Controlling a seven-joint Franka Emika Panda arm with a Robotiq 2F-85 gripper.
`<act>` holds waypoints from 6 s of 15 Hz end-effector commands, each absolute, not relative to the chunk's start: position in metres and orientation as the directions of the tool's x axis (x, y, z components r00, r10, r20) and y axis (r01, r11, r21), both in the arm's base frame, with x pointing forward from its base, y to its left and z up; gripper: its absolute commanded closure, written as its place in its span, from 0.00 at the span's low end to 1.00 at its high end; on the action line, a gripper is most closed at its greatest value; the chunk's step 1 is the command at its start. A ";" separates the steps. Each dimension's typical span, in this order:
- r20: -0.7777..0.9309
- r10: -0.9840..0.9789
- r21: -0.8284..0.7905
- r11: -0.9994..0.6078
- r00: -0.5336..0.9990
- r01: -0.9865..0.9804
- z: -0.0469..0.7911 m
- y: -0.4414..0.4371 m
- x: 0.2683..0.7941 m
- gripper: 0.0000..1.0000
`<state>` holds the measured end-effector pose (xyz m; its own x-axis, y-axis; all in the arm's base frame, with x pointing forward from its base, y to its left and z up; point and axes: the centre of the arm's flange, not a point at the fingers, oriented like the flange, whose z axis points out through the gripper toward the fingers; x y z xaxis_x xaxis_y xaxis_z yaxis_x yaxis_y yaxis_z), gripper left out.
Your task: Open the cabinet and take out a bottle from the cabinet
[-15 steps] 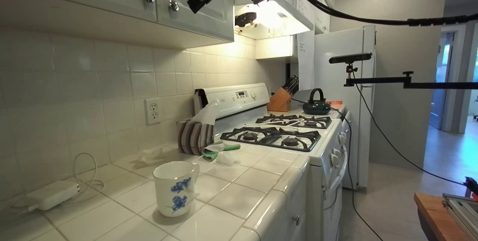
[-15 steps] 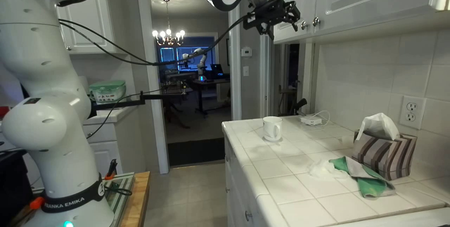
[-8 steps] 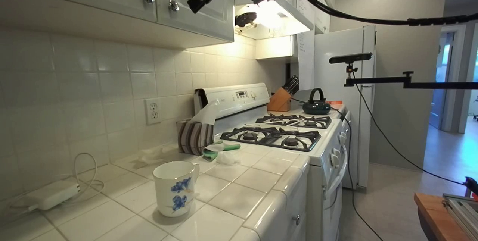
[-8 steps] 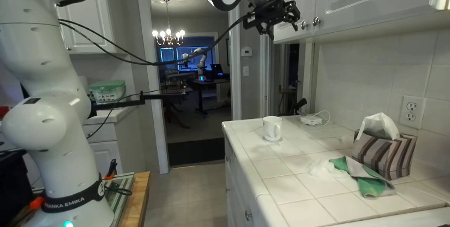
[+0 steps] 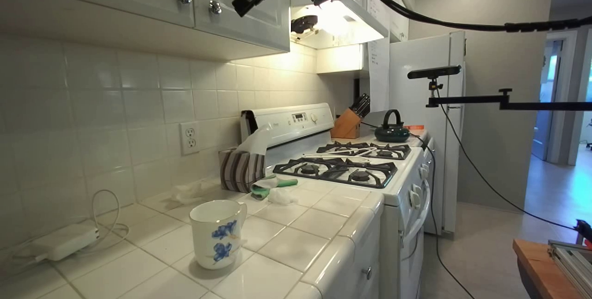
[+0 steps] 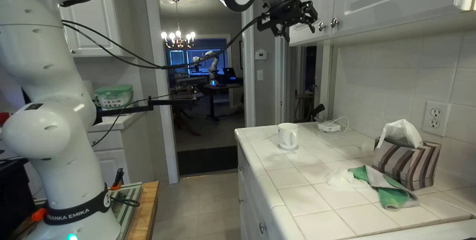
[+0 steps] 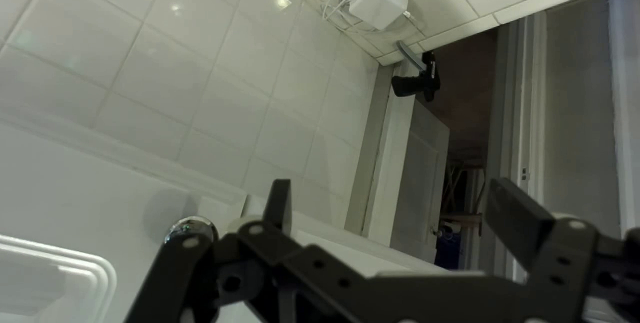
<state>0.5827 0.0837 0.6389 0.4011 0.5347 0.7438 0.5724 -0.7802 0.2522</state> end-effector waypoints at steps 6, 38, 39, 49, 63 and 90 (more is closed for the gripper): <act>0.845 0.386 0.122 -0.813 0.370 0.569 0.650 0.117 0.588 0.00; 0.817 0.340 -0.008 -0.802 0.467 0.597 0.667 0.136 0.674 0.00; 0.816 0.346 -0.006 -0.796 0.463 0.606 0.667 0.138 0.666 0.00; 0.778 0.381 -0.052 -0.754 0.499 0.655 0.677 0.167 0.589 0.00; 0.695 0.298 -0.251 -0.752 0.655 0.609 0.682 0.281 0.423 0.00; 0.878 0.266 0.209 -0.961 0.397 0.181 0.755 0.241 0.534 0.00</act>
<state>0.4945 0.2379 0.7344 0.4343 0.3022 0.8486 0.1798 -0.9522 0.2471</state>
